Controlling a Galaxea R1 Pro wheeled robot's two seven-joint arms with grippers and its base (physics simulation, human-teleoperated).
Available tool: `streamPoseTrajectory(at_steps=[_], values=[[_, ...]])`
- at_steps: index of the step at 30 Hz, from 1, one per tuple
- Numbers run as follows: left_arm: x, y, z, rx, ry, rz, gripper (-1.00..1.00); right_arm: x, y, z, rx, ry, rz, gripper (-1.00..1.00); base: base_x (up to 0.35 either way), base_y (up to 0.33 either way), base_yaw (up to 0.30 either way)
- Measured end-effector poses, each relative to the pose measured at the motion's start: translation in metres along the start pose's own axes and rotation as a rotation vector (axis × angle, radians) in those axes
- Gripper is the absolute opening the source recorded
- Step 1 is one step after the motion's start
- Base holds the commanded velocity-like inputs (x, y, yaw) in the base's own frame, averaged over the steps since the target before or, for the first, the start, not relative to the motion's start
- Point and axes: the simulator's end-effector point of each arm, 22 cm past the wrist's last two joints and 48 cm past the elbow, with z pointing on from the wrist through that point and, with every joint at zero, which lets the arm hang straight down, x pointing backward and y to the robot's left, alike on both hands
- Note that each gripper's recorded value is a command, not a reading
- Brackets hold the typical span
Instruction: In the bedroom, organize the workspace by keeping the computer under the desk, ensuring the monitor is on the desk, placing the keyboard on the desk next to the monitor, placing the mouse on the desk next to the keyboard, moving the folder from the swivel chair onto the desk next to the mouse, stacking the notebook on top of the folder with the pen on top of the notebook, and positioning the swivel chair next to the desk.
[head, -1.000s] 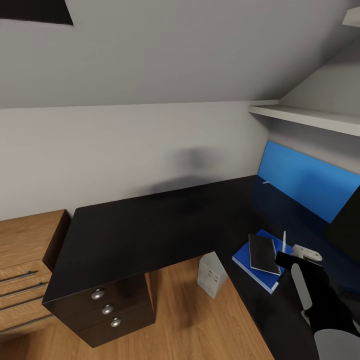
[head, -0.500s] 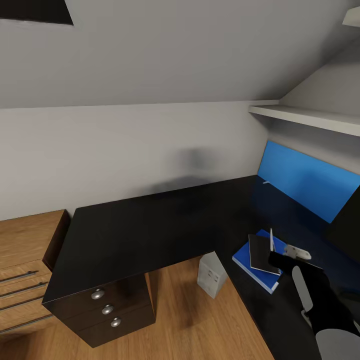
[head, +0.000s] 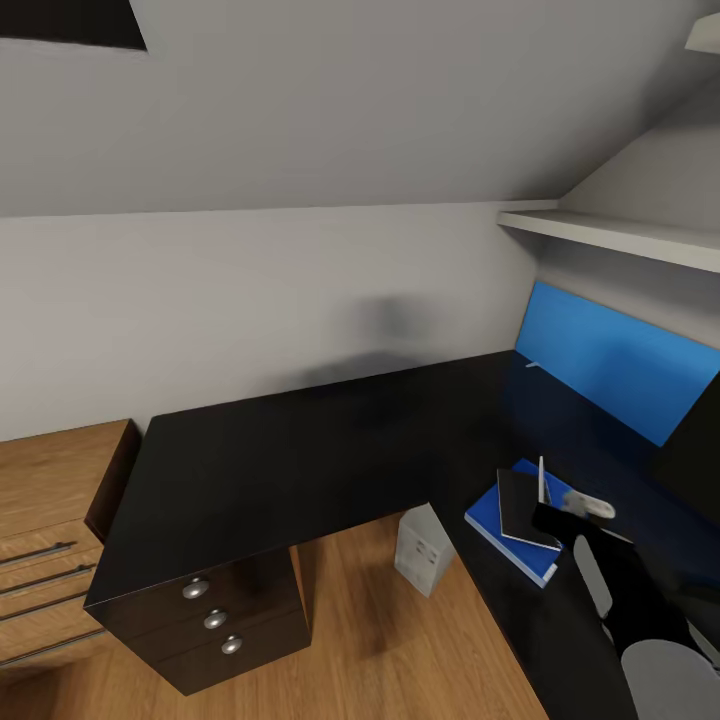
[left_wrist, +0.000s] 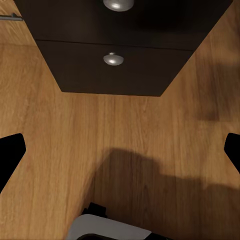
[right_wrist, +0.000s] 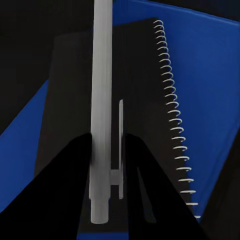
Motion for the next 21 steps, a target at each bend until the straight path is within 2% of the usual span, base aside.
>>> streamPoseTrajectory(at_steps=[5,9,13,21], values=[[0.000,0.000,0.000,0.000,0.000,0.000,1.00,0.002,0.003,0.001,-0.002,0.007,-0.012,-1.00,0.185,0.000,0.000],[0.001,0.000,0.000,0.000,0.002,-0.002,1.00,0.013,0.003,0.006,0.002,0.038,-0.011,-1.00,0.221,0.000,0.000],[0.000,-0.001,0.000,0.001,-0.001,-0.001,1.00,0.008,0.009,0.017,0.003,0.063,-0.005,-1.00,0.055,0.000,0.000],[-0.001,0.000,0.000,0.000,-0.001,-0.001,1.00,0.001,0.009,0.021,0.014,0.068,-0.025,-1.00,0.012,0.000,0.000]])
